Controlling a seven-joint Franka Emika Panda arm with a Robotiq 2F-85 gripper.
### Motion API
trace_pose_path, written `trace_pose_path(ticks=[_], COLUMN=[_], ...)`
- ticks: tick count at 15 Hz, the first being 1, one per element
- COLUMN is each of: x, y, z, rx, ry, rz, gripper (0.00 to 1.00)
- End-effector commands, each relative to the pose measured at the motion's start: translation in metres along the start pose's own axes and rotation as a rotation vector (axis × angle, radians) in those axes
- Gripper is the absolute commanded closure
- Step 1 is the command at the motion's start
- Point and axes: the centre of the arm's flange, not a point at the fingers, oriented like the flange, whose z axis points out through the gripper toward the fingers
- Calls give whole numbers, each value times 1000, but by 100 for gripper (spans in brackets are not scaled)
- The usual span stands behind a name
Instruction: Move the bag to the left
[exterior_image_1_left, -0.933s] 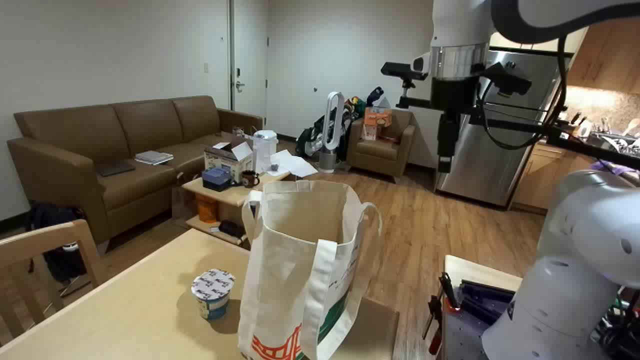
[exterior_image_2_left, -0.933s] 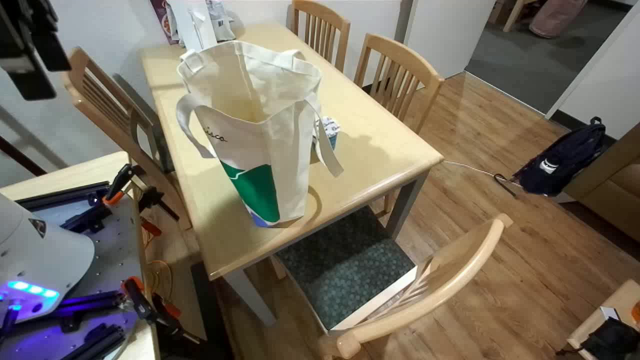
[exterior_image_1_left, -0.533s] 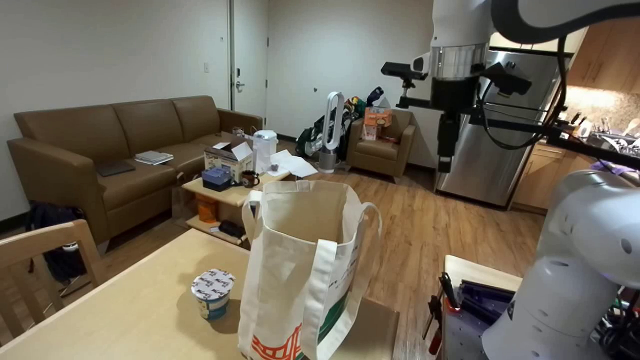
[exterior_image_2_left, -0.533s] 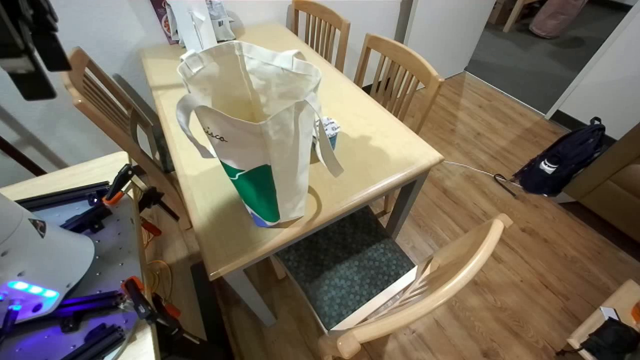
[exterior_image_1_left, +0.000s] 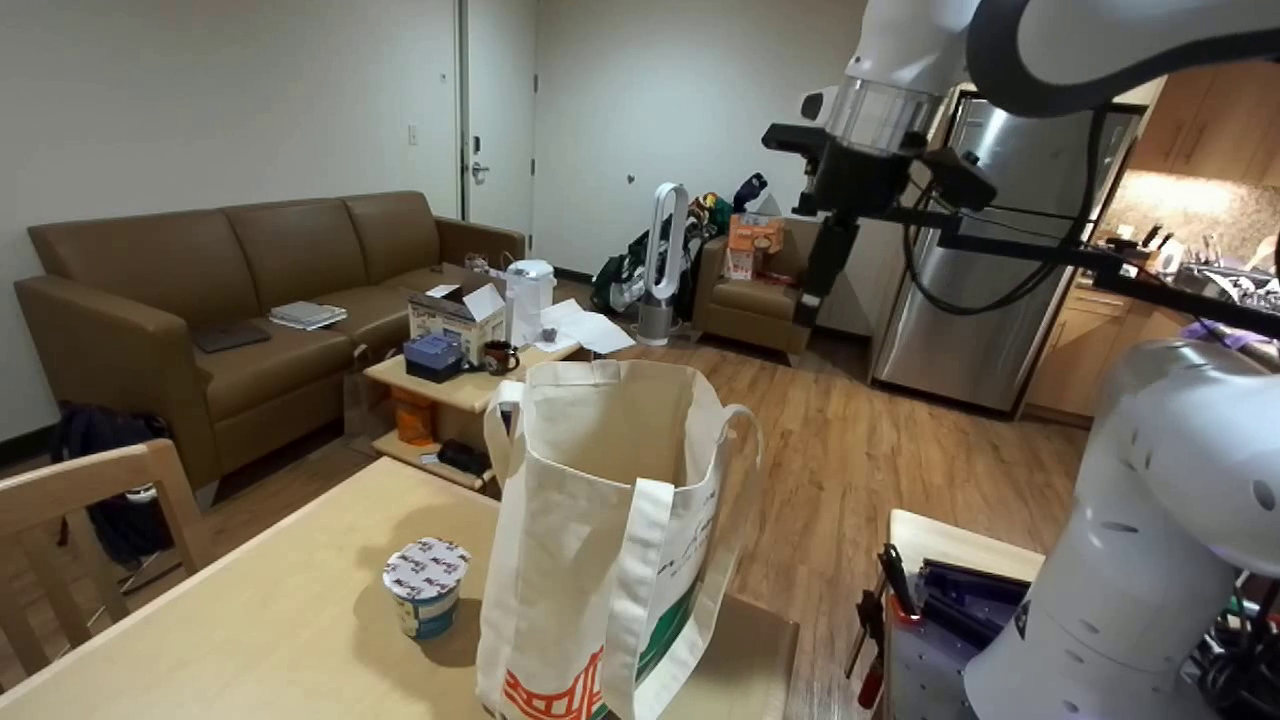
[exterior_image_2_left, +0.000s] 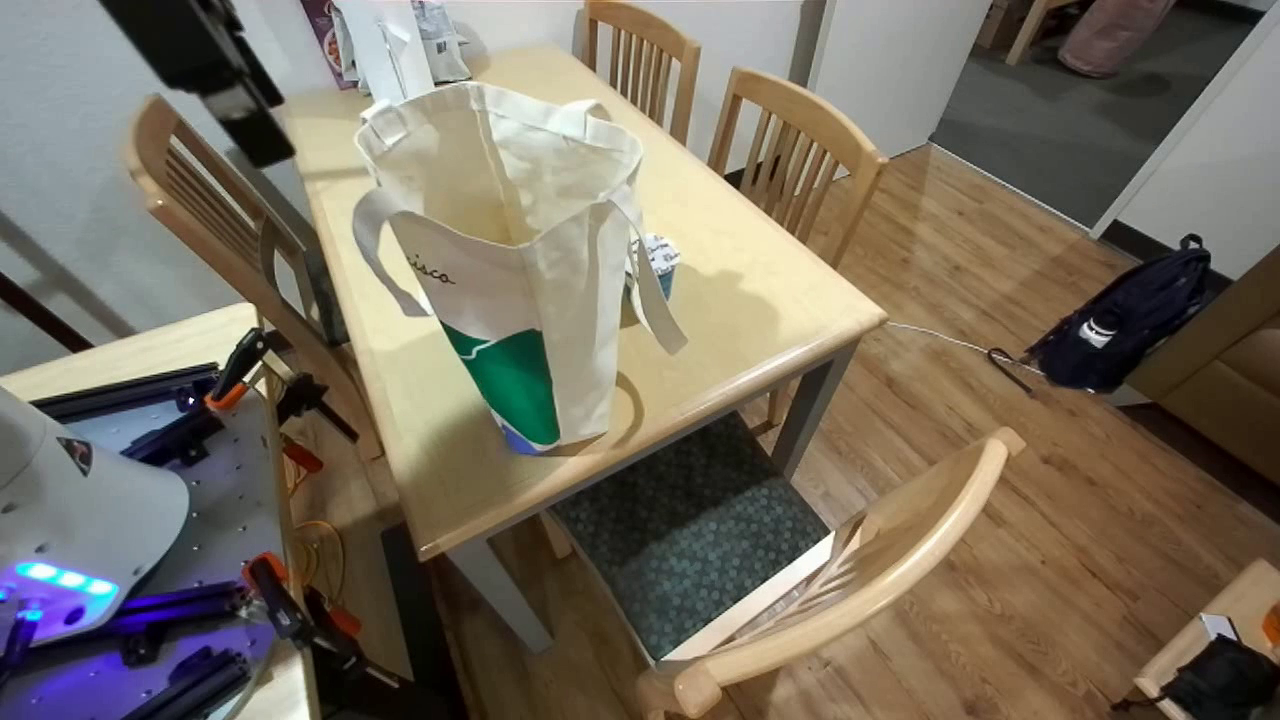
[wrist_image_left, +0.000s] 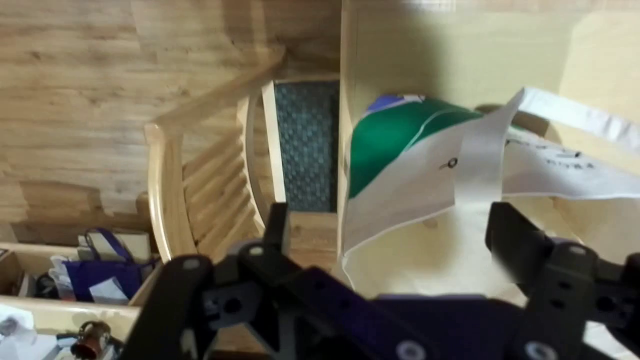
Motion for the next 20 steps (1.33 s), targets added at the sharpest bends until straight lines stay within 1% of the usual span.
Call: trace_pose_path(ticks=[1, 3, 4, 5, 7, 8, 9, 11, 12, 15, 19, 20], x=[35, 58, 70, 35, 41, 40, 40, 48, 57, 74, 105, 112], y=[5, 1, 0, 0, -1, 0, 0, 1, 1, -1, -24, -26], z=[48, 69, 78, 54, 66, 64, 62, 65, 67, 73, 78, 78], rx=[109, 132, 123, 93, 94, 91, 97, 123, 139, 180, 235, 251], ry=[128, 180, 190, 183, 166, 168, 185, 216, 219, 265, 340, 339], rz=[-115, -206, -238, -159, -168, -167, -199, -304, -367, -509, -701, -742], gripper=[0, 0, 0, 0, 0, 0, 0, 0, 0, 0, 0, 0])
